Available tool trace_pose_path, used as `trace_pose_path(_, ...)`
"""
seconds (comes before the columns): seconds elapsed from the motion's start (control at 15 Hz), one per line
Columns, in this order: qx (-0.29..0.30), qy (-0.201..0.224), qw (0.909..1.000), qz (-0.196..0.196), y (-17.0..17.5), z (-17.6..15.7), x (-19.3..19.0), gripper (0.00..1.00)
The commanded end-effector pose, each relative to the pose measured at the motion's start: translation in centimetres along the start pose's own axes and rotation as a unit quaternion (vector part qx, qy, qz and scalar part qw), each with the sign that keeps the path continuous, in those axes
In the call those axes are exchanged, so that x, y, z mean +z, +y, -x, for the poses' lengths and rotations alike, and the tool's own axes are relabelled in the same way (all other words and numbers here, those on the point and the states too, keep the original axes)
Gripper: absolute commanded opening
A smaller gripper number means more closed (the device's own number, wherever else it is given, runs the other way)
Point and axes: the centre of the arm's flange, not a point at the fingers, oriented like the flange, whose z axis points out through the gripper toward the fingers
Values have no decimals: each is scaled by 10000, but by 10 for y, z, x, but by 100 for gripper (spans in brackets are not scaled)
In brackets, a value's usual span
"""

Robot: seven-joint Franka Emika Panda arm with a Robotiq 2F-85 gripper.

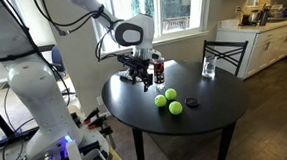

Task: Place one tennis ball inside the canister

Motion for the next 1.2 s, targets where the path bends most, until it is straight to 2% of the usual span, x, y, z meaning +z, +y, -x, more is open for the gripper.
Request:
trace_pose_path(0.0, 280, 200, 9993, 152, 14, -18, 22, 100)
trace_pose_path(0.6, 873, 584, 9924, 643, 50, -39, 81, 100)
trace_pose_path(0.93, 1028, 896, 9869, 860, 54, -64, 85, 100)
trace_pose_path(1.13, 949, 1021, 9867, 831, 46, -79, 77, 100)
